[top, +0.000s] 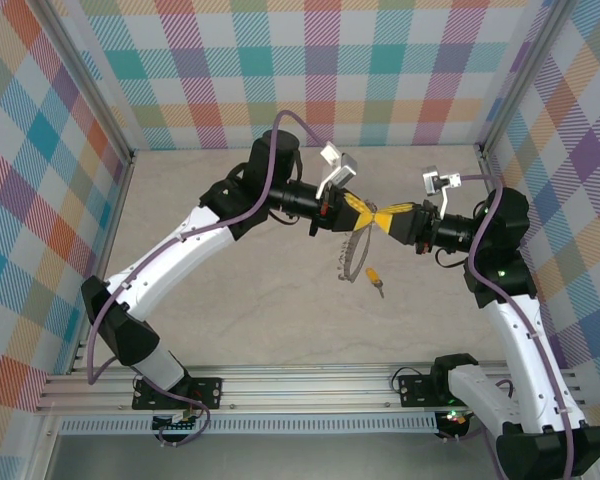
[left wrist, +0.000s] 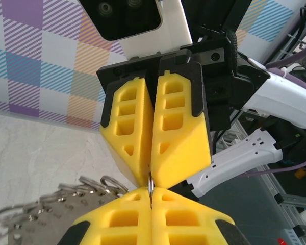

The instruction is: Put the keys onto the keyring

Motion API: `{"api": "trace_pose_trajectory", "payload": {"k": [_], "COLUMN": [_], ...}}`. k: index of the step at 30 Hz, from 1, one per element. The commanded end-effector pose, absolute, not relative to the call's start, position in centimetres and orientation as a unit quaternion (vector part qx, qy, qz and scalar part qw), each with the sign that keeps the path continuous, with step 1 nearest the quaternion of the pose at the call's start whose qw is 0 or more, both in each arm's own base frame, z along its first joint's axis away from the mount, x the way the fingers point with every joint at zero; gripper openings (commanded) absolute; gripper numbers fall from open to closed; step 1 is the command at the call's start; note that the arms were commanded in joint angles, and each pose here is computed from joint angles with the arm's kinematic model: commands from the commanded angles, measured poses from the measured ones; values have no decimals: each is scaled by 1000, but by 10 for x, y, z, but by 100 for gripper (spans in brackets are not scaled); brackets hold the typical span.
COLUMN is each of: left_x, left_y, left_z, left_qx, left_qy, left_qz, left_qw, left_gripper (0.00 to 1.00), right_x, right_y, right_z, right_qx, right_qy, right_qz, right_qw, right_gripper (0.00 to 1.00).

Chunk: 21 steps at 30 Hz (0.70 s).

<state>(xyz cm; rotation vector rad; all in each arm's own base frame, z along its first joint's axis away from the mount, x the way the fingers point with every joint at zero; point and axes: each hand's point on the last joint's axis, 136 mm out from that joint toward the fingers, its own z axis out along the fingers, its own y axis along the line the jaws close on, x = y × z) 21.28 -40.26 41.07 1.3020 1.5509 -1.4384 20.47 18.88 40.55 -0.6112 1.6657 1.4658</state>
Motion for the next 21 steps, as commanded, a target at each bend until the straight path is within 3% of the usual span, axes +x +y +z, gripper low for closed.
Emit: {"api": "trace_pose_trajectory", "payload": {"k": [1, 5, 12, 21], "left_x": [215, 218, 230, 276], "left_y": [-404, -407, -412, -397], "left_z": [425, 424, 422, 435], "left_qx": [509, 509, 498, 403], "left_qy": [568, 568, 576, 596], "left_qz": [-551, -553, -549, -540], "left_qw": [339, 337, 345, 436], "left_gripper": [0, 0, 0, 48], "right_x": [198, 201, 215, 246], "right_y": [189, 190, 189, 183], "right_z": [415, 414, 410, 414], "right_qx": [-269, -270, -258, -218], "right_qy": [645, 645, 650, 643], "right_qz": [583, 583, 572, 552], "right_qw": [415, 413, 430, 484], "right_gripper": [11, 0, 0, 0]}}
